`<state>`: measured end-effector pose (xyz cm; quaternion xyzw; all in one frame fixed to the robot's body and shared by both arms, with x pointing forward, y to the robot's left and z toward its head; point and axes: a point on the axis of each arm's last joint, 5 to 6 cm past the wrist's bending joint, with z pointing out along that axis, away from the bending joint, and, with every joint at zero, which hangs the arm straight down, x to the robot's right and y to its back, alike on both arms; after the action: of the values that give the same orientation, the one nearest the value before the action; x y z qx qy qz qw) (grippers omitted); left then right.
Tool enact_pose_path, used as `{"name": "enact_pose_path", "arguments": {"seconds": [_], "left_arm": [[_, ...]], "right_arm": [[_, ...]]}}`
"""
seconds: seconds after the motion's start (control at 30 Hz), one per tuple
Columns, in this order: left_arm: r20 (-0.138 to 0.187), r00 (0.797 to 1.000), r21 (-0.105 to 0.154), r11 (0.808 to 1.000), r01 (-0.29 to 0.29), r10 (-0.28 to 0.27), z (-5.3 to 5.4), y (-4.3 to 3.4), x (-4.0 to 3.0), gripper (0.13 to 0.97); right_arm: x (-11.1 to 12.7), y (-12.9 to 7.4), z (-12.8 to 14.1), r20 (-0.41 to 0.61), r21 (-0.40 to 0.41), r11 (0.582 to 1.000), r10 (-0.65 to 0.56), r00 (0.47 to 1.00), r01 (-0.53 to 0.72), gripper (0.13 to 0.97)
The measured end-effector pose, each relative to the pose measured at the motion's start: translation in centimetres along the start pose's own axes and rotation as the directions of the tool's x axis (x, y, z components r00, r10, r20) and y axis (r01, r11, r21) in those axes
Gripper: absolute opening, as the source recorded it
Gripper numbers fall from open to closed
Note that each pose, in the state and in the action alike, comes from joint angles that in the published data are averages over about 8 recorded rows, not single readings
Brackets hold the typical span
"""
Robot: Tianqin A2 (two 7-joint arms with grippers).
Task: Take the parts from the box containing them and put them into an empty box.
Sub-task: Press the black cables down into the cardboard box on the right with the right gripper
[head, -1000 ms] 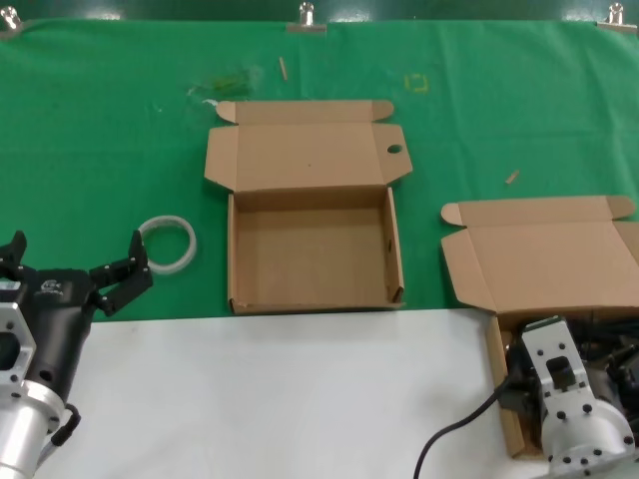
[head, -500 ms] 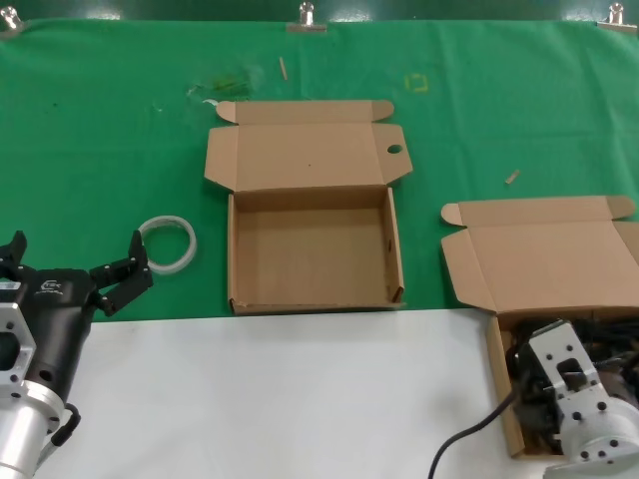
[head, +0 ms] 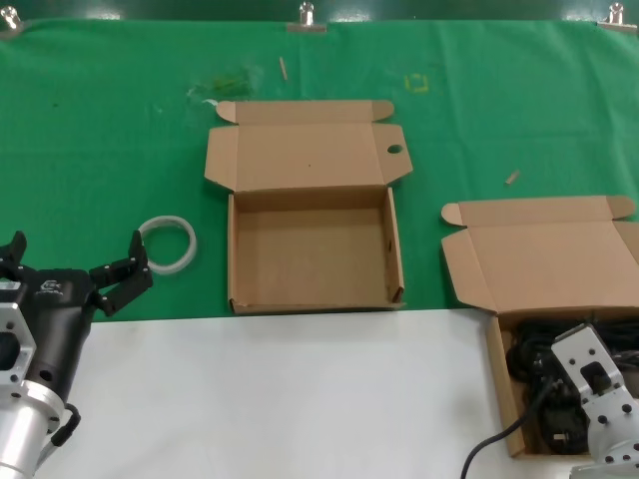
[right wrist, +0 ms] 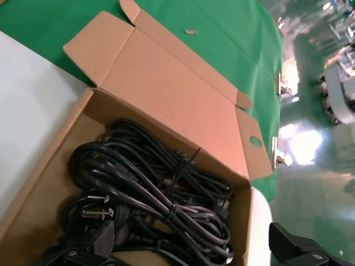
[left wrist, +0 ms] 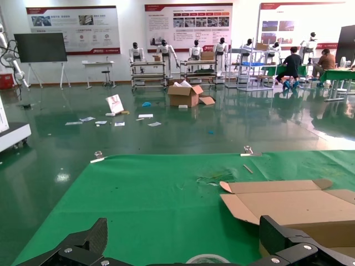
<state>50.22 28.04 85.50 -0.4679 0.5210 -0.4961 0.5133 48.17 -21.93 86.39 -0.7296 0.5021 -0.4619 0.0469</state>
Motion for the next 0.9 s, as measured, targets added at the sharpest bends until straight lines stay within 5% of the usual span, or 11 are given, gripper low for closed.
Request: {"name": "enact_pose_path", "arguments": {"seconds": [0.9], "left_arm": [[0.000,1.000,0.000,1.000,0.000,0.000,0.0,0.00,0.00,0.965]], "right_arm": [[-0.4,0.8,2.7,0.047,0.061,0.998,-0.006,0.999,0.003,0.965]]}}
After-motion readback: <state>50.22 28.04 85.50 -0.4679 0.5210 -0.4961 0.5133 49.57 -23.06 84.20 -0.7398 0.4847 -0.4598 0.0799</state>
